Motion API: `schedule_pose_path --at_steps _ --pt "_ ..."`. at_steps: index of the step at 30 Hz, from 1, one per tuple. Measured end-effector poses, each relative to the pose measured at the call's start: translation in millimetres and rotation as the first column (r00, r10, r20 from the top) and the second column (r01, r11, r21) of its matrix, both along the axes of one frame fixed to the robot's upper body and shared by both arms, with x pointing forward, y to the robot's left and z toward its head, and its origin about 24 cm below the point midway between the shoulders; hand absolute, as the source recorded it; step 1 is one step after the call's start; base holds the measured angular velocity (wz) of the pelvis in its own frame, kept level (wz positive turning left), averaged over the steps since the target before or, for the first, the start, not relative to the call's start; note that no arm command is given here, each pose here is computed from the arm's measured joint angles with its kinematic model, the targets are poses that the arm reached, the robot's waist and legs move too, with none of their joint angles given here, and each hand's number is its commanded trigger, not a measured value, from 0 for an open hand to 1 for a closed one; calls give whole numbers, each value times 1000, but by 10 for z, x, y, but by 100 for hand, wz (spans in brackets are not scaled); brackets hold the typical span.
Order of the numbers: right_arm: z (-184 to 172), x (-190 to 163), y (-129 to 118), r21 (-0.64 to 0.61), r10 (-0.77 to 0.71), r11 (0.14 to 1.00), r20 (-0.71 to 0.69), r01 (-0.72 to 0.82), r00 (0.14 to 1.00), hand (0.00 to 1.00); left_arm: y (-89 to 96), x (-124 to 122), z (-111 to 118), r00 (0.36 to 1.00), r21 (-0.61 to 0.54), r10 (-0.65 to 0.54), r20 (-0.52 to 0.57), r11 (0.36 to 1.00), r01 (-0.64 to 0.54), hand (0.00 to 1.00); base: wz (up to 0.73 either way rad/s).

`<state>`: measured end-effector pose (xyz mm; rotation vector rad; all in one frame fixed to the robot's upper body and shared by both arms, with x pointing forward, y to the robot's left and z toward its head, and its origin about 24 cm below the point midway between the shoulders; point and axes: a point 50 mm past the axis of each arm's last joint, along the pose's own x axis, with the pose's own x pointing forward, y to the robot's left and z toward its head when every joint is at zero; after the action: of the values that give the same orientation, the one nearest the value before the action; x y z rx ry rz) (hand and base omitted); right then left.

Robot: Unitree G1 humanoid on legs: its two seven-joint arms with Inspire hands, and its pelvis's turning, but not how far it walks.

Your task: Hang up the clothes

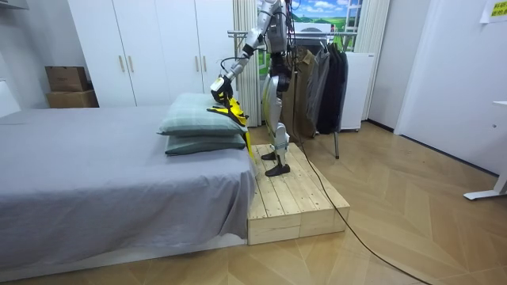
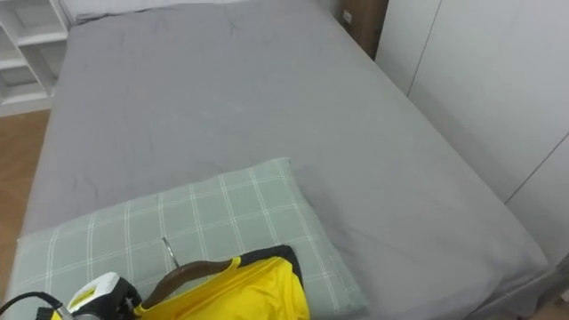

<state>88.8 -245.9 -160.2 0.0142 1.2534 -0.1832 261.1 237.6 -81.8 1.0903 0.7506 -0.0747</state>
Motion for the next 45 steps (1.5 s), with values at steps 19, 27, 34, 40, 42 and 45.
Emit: schedule_pose_path --at_steps 19,27,34,40,42,45 --pt "-5 -5 27 6 14 1000 18 -14 1000 0 -81 52 31 988 -194 129 86 975 -111 100 1" --pt "-16 -58 28 -2 4 1000 9 -4 1000 0 -181 133 132 979 -232 94 181 971 -50 100 10" --pt "-19 -94 13 -10 -11 1000 4 11 1000 0 -300 187 293 952 -268 57 302 963 28 100 11" --pt "-26 -123 17 -11 2 1000 -11 -2 1000 0 -366 104 338 938 -330 66 340 942 54 100 8" --pt "-27 -127 17 -14 8 1000 -15 -9 1000 0 -384 91 364 934 -338 61 351 939 66 100 3" --pt "-27 -128 16 -18 13 1000 -17 -13 1000 0 -411 123 432 922 -366 73 379 928 77 100 0"
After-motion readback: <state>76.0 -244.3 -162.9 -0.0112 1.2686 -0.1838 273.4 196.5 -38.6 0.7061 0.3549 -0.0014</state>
